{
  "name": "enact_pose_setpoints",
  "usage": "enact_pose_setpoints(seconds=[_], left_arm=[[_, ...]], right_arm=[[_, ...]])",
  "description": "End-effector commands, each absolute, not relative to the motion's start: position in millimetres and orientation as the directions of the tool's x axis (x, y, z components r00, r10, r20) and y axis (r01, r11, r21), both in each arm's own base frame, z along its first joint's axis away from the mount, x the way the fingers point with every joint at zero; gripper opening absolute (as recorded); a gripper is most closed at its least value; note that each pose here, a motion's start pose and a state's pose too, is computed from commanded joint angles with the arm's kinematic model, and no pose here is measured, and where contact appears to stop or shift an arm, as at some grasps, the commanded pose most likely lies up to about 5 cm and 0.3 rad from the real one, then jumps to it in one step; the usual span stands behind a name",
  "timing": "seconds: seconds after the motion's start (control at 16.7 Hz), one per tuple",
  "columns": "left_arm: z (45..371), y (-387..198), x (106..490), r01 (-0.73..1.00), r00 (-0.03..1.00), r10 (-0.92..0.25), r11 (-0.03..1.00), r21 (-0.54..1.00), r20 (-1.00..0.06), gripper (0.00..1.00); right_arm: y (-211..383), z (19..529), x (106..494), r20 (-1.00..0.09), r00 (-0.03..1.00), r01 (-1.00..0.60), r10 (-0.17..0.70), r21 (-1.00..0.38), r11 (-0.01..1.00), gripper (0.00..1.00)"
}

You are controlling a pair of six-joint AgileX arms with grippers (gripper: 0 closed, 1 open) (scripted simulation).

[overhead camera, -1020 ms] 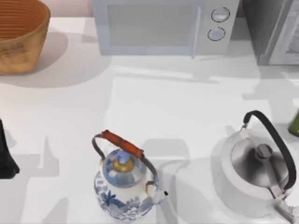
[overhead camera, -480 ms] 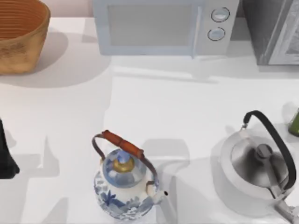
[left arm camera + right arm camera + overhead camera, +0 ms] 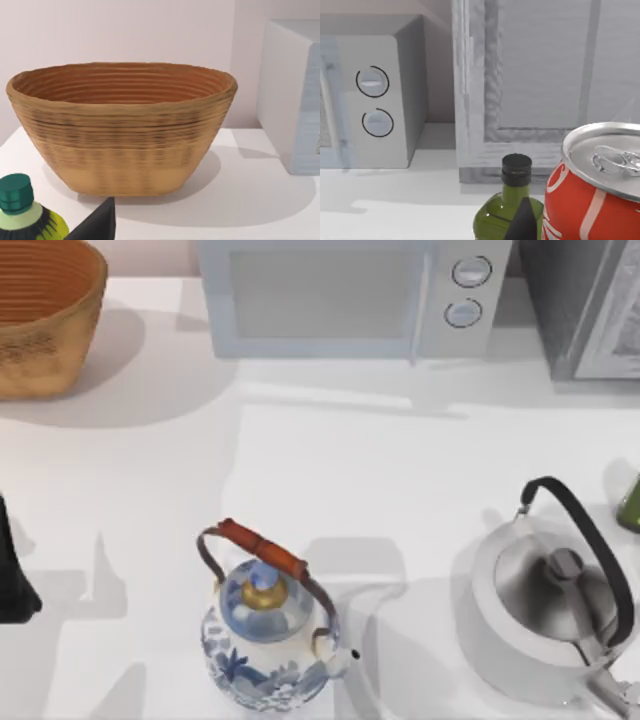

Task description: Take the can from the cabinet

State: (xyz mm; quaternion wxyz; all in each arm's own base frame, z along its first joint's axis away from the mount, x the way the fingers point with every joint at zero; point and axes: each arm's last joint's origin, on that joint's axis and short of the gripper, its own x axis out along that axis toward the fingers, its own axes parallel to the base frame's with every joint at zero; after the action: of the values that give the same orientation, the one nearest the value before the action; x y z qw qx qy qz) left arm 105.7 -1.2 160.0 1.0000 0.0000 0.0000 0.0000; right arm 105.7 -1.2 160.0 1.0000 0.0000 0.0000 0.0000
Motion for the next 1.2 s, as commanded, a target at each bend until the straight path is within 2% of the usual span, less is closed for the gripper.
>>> enact_pose_setpoints(seconds=[0.36, 0.54, 0.9, 1.2], left_arm=[[160, -1, 106, 0.0, 1.0, 0.0, 1.0, 0.0, 0.0, 1.0], [160, -1, 106, 0.0, 1.0, 0.0, 1.0, 0.0, 0.0, 1.0], [160, -1, 106, 0.0, 1.0, 0.0, 1.0, 0.0, 0.0, 1.0], [160, -1, 106, 0.0, 1.0, 0.0, 1.0, 0.0, 0.0, 1.0]], right_arm=[[-2, 164, 107, 0.004, 1.0, -0.01, 0.01, 0.001, 1.0, 0.0], [-7, 181, 113, 0.044, 0.998, -0.052, 0.052, -0.006, 0.999, 0.0], [-36, 211, 155, 0.081, 0.969, -0.229, 0.234, -0.061, 0.971, 0.0], [-97, 187, 198, 0.014, 0.911, -0.41, 0.412, -0.056, 0.91, 0.0]])
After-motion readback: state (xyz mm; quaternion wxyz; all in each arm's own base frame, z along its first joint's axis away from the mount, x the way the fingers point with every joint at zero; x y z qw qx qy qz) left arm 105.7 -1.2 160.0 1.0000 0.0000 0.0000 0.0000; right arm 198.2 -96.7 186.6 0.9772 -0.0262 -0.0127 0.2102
